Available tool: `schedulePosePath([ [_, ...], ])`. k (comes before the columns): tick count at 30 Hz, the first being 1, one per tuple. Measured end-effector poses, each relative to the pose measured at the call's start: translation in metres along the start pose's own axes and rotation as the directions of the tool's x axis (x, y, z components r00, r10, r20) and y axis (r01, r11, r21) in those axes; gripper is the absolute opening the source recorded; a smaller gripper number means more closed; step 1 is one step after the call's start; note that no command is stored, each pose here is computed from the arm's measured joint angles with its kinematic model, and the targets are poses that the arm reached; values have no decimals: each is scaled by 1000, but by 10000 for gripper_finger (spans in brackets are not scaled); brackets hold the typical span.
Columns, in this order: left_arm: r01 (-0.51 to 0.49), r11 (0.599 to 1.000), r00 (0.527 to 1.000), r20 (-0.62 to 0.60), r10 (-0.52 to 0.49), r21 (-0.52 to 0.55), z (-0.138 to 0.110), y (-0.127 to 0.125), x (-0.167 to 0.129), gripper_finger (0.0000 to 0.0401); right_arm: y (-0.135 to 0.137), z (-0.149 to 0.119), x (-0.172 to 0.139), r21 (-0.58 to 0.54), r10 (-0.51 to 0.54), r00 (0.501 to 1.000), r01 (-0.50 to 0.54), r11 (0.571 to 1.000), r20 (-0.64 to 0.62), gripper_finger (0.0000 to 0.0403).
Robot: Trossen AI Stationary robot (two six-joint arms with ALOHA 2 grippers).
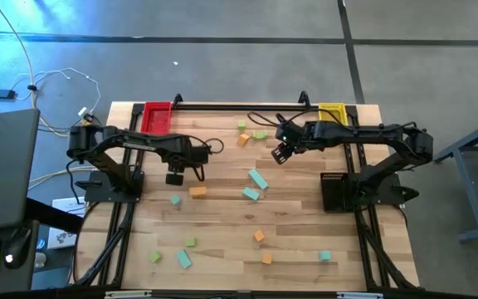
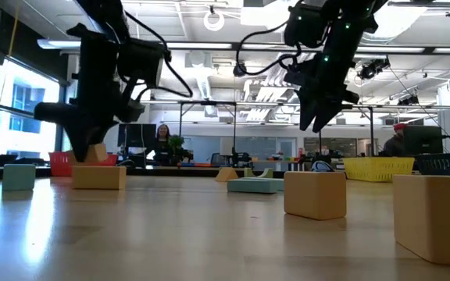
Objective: Sort & place blocks by color
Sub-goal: Put the yellow block into the red bin
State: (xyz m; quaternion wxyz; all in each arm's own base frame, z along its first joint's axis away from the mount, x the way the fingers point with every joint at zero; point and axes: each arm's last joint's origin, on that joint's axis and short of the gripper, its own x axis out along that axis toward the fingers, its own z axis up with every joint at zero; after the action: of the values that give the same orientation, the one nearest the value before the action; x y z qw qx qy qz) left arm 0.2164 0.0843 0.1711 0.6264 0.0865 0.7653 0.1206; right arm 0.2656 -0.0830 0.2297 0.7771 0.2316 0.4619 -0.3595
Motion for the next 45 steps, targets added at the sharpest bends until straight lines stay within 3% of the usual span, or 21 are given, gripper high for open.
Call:
schedulePosePath([
  [5, -81, 990, 992, 82, 91, -118, -10, 21, -11, 101, 8, -1, -3, -83, -30, 997, 35, 996, 66, 188],
  [10, -145, 950, 969, 154, 193, -277, -19, 46, -18, 101, 13, 5, -4, -173, -31, 986, 59, 983, 161, 188],
  [15, -200, 874, 938, 172, 302, -444, -29, 74, -20, 101, 17, 14, -5, -257, 0, 967, 67, 964, 255, 188],
  [21, -329, 744, 909, 18, 416, -582, -47, 102, -11, 101, 21, 21, -8, -348, 34, 945, 87, 933, 326, 188],
  [29, -305, 560, 909, -61, 412, -770, -68, 124, -1, 105, 22, 23, -8, -466, 42, 939, 131, 875, 343, 188],
  [33, -286, 490, 913, -78, 400, -823, -76, 131, 2, 105, 22, 23, -8, -473, 42, 939, 133, 871, 341, 188],
  [41, -205, 377, 896, -18, 443, -903, -74, 140, 1, 106, 20, 18, -4, -460, 33, 945, 128, 879, 327, 188],
  [45, -163, 349, 892, 13, 451, -923, -74, 144, 1, 108, 18, 13, 2, -423, 16, 946, 129, 897, 323, 188],
])
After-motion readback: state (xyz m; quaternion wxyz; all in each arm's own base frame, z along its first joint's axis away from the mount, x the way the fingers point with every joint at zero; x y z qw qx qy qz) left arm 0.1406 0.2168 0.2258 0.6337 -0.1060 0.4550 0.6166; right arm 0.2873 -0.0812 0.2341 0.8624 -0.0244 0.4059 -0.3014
